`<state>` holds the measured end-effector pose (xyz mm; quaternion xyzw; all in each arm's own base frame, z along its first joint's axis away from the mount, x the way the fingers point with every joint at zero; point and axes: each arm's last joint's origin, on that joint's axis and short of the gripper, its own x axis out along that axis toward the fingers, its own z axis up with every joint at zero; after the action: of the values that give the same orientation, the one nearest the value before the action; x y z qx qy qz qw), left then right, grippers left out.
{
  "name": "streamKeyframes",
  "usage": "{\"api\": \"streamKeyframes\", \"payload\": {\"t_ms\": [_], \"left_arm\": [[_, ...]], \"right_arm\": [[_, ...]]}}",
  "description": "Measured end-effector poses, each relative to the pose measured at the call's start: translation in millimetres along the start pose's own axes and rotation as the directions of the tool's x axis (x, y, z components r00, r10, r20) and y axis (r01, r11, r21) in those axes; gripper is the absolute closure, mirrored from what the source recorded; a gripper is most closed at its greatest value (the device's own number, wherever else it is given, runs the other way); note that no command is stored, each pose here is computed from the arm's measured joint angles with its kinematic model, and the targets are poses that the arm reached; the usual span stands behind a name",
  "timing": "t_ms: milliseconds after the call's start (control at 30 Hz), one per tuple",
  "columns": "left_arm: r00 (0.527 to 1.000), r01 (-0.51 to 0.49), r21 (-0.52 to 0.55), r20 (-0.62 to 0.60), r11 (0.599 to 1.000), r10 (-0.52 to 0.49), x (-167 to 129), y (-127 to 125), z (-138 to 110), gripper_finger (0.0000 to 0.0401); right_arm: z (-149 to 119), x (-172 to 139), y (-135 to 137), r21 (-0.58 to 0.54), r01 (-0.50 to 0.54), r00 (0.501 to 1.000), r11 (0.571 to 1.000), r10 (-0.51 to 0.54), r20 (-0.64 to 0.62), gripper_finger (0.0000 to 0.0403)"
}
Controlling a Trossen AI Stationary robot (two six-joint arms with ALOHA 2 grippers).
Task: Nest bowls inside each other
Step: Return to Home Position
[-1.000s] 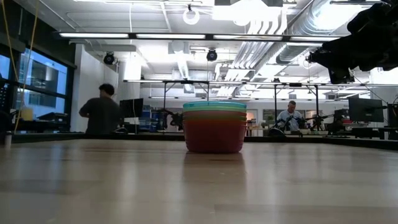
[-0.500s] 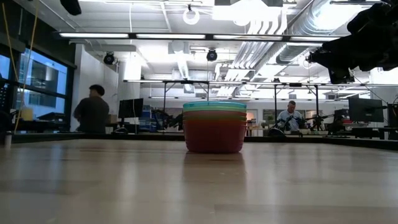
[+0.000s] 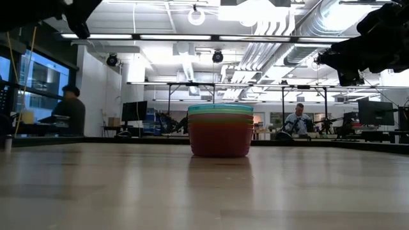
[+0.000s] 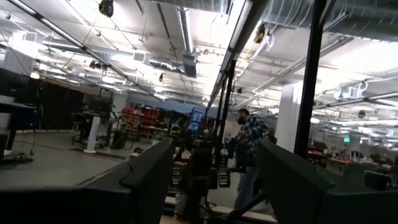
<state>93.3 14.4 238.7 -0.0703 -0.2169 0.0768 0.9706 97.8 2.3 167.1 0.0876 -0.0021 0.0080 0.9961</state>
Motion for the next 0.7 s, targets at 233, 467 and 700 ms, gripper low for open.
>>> {"api": "streamKeyframes", "payload": {"t_ms": [233, 467, 700], "left_arm": [[0.993, 0.019, -0.017, 0.114, 1.000, -0.017, -8.4, 3.2, -16.5, 0.0180], [0.990, -0.011, 0.024, 0.144, 1.000, 0.007, -9.2, 3.9, -15.0, 0.0180], [0.973, 0.023, 0.081, 0.228, 0.996, -0.041, -10.9, 1.6, -6.7, 0.0180]], "right_arm": [[0.0, 0.0, 0.0, 0.000, 0.000, 1.000, 1.000, 0.000, 0.000, 0.0238], [0.0, 0.0, 0.0, 0.000, 0.000, 1.000, 1.000, 0.000, 0.000, 0.0238], [0.0, 0.0, 0.0, 0.000, 0.000, 1.000, 1.000, 0.000, 0.000, 0.0238]]}}
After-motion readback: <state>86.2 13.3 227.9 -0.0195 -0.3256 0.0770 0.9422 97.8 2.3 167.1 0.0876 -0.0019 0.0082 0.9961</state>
